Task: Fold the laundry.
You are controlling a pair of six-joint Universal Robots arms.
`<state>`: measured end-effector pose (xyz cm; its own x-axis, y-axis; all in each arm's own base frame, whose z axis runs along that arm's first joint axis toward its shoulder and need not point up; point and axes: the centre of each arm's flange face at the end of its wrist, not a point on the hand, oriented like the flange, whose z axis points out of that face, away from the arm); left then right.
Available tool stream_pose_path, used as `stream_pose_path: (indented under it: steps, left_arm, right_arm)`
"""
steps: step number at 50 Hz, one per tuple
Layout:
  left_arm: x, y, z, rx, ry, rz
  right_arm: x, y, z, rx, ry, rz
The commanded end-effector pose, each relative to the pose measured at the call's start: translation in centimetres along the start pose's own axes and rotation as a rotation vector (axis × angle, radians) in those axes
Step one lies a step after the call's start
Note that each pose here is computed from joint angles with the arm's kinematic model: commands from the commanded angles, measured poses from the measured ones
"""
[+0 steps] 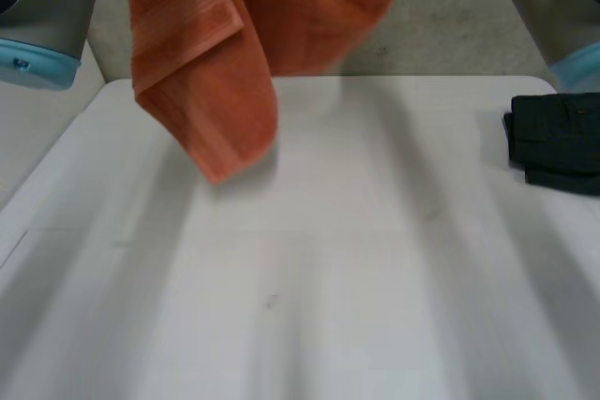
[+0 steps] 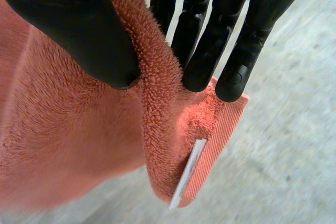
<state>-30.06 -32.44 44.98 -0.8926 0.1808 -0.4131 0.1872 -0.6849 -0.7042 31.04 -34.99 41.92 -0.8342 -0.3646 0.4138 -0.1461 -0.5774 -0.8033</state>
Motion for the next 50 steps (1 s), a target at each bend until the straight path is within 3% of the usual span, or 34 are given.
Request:
stream_pose_path:
  steps: [1, 10, 14, 22, 32, 39, 44, 50]
  left_arm:
    - [3.2, 4.9, -5.1, -0.333, 0.176, -0.059]
    - [8.0, 10.6, -15.9, -0.663, 0.432, -0.111]
    - [8.9, 11.4, -19.8, -0.708, 0.465, -0.122]
    - [9.1, 11.9, -24.3, -0.682, 0.437, -0.114]
    - [9.3, 12.5, -25.7, -0.715, 0.433, -0.115]
    - [7.8, 13.3, -26.5, -0.786, 0.333, -0.108]
    - [6.3, 11.9, -27.1, -0.786, 0.233, -0.203]
    - [6.3, 11.3, -29.5, -0.837, 0.204, -0.298]
  right_arm:
    - [-2.4, 3.1, -5.7, -0.237, -0.113, -0.016]
    - [-7.9, 10.3, -15.2, -0.586, -0.334, -0.093]
    - [-9.0, 11.7, -17.5, -0.655, -0.374, -0.074]
    - [-9.7, 13.2, -20.1, -0.740, -0.401, -0.056]
    - [-9.7, 12.9, -21.0, -0.753, -0.391, -0.036]
    - [-9.2, 13.3, -20.7, -0.767, -0.296, 0.088]
    - [-8.3, 14.2, -20.5, -0.795, -0.244, 0.144]
    - [-8.4, 14.3, -20.3, -0.783, -0.224, 0.176]
